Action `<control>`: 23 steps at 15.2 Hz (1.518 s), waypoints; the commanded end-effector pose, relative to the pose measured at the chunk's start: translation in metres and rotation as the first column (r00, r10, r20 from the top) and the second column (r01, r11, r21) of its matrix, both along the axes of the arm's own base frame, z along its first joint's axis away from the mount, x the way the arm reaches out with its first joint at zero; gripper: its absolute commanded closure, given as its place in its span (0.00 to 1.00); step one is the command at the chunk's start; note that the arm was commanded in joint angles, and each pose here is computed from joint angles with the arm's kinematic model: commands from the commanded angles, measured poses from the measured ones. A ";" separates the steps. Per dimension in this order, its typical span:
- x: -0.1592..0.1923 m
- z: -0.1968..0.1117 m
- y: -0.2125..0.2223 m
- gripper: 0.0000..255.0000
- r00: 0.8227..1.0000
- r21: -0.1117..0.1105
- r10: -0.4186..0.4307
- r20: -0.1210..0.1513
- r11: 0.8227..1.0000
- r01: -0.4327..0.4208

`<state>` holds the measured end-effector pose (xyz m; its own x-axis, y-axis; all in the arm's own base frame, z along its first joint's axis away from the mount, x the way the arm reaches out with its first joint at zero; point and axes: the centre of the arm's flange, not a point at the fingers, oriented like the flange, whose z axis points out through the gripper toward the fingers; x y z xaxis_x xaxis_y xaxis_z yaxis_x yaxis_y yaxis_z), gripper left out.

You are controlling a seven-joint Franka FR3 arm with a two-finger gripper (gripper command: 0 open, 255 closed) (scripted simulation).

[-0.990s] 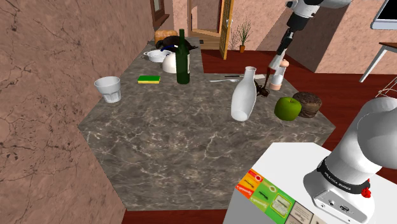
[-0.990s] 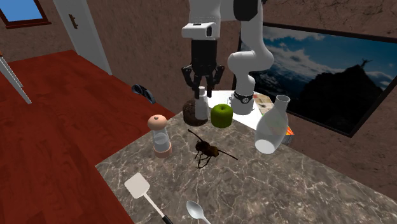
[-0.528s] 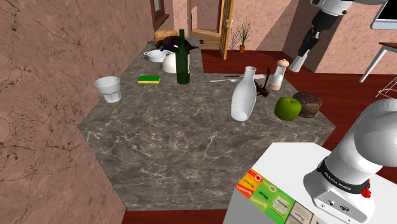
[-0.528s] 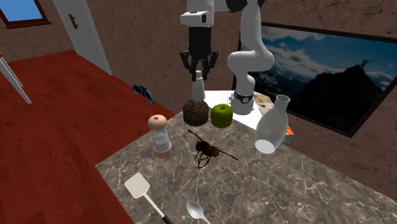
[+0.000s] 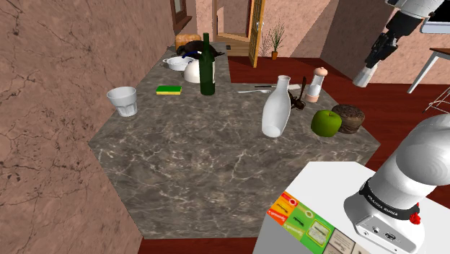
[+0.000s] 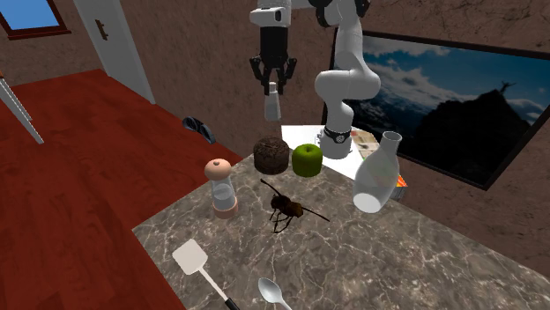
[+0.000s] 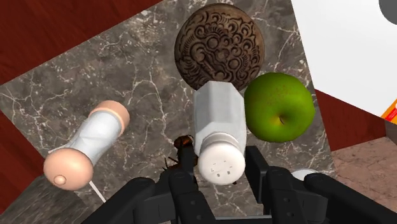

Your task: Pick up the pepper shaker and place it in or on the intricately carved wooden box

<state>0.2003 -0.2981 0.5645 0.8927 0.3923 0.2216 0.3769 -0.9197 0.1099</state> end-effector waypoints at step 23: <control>-0.009 -0.104 -0.004 1.00 1.000 0.000 0.001 -0.001 1.000 -0.001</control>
